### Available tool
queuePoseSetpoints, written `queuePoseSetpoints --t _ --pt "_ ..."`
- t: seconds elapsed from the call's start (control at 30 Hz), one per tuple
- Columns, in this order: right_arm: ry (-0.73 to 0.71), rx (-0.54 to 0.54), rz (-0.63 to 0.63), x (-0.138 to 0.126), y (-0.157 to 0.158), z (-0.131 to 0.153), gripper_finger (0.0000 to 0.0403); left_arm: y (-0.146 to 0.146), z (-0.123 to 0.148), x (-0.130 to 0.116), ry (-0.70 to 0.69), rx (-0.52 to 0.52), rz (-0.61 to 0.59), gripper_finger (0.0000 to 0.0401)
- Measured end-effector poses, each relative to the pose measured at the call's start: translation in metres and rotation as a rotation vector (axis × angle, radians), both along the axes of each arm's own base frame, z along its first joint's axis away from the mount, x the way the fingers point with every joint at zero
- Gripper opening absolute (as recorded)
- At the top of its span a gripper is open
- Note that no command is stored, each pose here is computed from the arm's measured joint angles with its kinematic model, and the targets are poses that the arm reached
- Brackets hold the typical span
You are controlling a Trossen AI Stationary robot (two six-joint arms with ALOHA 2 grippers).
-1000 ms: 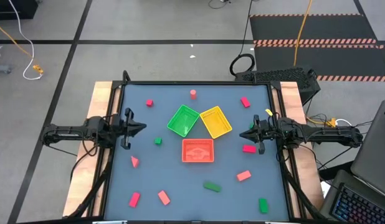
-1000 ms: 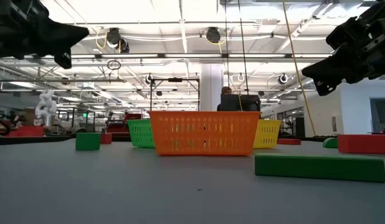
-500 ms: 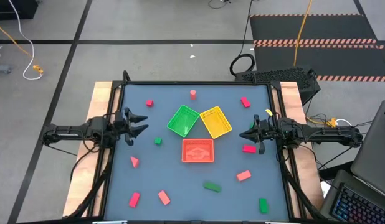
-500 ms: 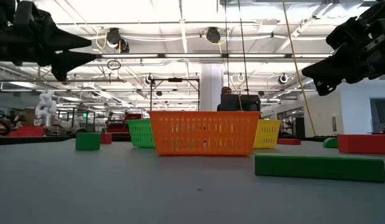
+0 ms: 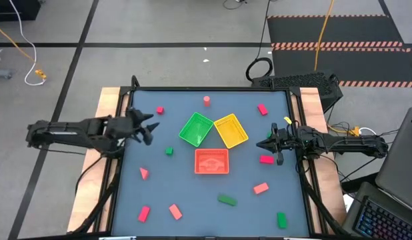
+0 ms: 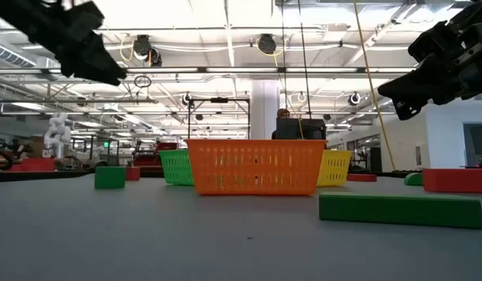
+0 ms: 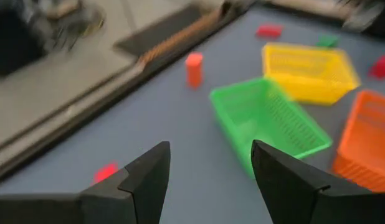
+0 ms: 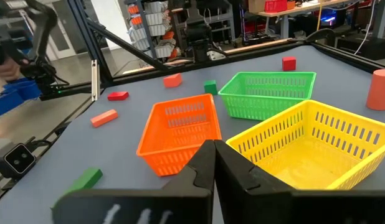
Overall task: Sort & place blocks by color
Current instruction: Put the red block into the orange bin
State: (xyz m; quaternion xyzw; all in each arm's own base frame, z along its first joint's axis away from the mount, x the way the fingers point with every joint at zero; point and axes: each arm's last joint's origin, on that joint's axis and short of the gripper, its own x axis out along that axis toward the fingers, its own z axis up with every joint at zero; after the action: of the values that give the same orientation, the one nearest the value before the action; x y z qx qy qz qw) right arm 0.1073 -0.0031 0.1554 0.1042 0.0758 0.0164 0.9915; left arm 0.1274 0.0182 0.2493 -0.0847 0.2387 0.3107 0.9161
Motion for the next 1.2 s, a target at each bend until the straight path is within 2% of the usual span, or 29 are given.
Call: queuePoseSetpoints --t 0.17,0.27,0.43,0.57,0.7,0.83,1.2 --pt "-0.001 0.000 0.000 0.000 0.000 0.000 0.0000 0.015 0.007 0.024 0.127 -0.130 0.200 0.0223" --pt "-0.001 0.000 0.000 0.000 0.000 0.000 0.0000 0.028 0.006 0.038 0.201 -0.160 0.285 0.0223" --pt "-0.002 0.000 0.000 0.000 0.000 0.000 0.0000 0.062 -0.006 0.057 0.314 -0.225 0.418 0.0223" --pt "-0.001 0.000 0.000 0.000 0.000 0.000 0.0000 0.093 -0.022 0.064 0.392 -0.333 0.502 0.0223" --pt "-0.002 0.000 0.000 0.000 0.000 0.000 0.0000 0.119 -0.039 0.065 0.448 -0.399 0.540 0.0223" --pt "-0.002 0.000 0.000 0.000 0.000 0.000 0.0000 0.138 -0.052 0.064 0.439 -0.483 0.550 0.0223" --pt "-0.002 0.000 0.000 0.000 0.000 0.000 0.0000 0.148 -0.057 0.065 0.433 -0.471 0.546 0.0223"
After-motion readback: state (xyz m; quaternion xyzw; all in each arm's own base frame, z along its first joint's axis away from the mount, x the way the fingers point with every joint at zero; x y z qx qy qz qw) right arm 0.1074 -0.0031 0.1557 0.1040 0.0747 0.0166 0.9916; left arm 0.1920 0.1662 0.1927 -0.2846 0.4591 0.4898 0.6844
